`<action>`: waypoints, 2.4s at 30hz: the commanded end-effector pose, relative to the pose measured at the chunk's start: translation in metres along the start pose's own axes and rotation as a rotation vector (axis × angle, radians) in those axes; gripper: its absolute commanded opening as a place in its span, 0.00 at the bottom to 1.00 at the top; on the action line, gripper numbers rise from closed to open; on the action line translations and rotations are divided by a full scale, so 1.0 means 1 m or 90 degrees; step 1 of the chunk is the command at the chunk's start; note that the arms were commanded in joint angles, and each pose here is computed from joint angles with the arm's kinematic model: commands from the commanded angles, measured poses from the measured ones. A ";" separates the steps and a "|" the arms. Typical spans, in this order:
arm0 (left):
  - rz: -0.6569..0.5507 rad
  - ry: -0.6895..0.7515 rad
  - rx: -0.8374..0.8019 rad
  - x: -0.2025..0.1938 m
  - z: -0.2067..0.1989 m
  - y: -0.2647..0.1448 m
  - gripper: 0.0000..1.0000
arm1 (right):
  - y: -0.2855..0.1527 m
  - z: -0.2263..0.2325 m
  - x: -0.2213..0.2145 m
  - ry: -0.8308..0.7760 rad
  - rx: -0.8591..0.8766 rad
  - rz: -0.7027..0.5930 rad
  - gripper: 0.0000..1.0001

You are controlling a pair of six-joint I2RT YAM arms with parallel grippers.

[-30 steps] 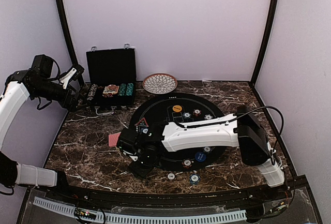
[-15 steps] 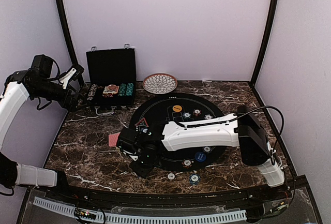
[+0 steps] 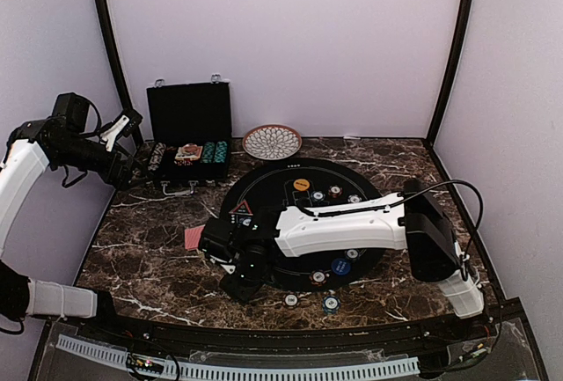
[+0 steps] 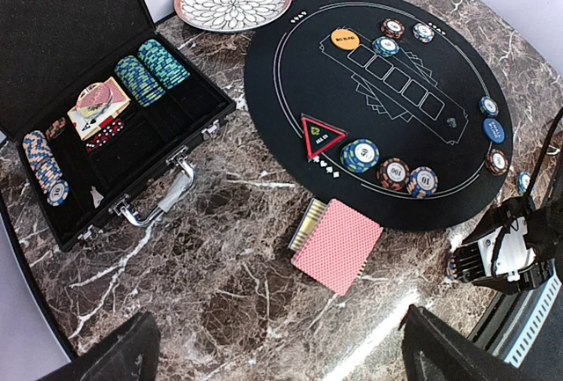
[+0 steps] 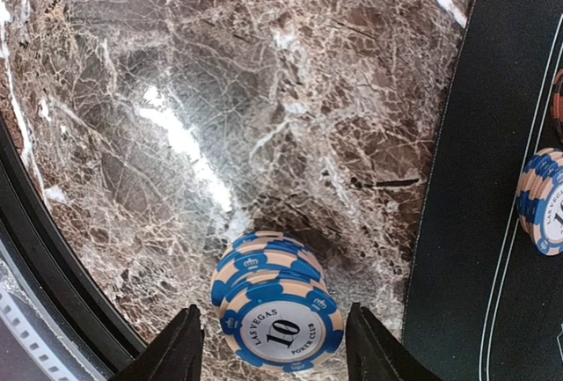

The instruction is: Distribute texas hold em gaming equipment

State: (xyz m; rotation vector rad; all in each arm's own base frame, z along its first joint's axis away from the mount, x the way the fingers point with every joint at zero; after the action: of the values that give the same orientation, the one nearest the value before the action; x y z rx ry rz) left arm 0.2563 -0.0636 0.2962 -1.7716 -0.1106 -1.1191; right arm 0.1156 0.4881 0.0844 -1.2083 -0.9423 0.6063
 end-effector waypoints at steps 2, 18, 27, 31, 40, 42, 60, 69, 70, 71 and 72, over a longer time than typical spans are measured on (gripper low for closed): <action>0.003 0.011 -0.002 -0.004 -0.005 -0.004 0.99 | 0.005 0.006 0.004 -0.005 0.013 -0.001 0.54; 0.004 0.012 0.001 -0.003 -0.005 -0.004 0.99 | -0.003 0.007 0.009 -0.010 0.012 -0.009 0.27; 0.004 0.012 0.004 -0.003 -0.004 -0.003 0.99 | -0.023 0.006 0.017 -0.003 0.005 -0.034 0.09; 0.009 0.013 0.008 -0.005 -0.002 -0.002 0.99 | -0.026 0.004 0.016 -0.002 -0.002 -0.036 0.04; 0.009 0.014 0.006 -0.007 -0.003 -0.002 0.99 | -0.042 -0.005 0.015 0.016 -0.014 -0.048 0.00; 0.009 0.014 0.006 -0.006 -0.003 -0.002 0.99 | -0.045 -0.008 0.013 0.025 -0.014 -0.047 0.00; 0.017 0.017 -0.012 -0.011 -0.006 0.003 0.99 | -0.086 -0.178 -0.122 0.382 -0.150 -0.029 0.00; 0.016 0.017 -0.022 -0.012 -0.006 0.006 0.99 | -0.083 -0.238 -0.183 0.511 -0.210 -0.005 0.00; 0.016 0.018 -0.022 -0.012 -0.006 0.006 0.99 | -0.082 -0.242 -0.186 0.516 -0.213 -0.001 0.00; 0.016 0.020 -0.021 -0.012 -0.006 0.006 0.99 | -0.079 -0.244 -0.187 0.517 -0.214 0.002 0.00; 0.017 0.020 -0.021 -0.012 -0.006 0.006 0.99 | -0.077 -0.246 -0.189 0.518 -0.214 0.004 0.00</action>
State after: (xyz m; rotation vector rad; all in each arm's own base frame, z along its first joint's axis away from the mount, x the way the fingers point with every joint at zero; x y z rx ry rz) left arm 0.2550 -0.0624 0.2861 -1.7614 -0.0773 -1.1147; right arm 0.2166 0.1919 0.0901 -1.5883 -0.3359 -0.0197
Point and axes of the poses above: each gripper's point midway between its finger pads, its own y axis out along the fingers, its own z axis along the line the jaws close on, x = y × z, the point moved 4 cm from there along -y, back along the fingers, and after that the axes turned 2 degrees about -y, right-handed, at the moved point
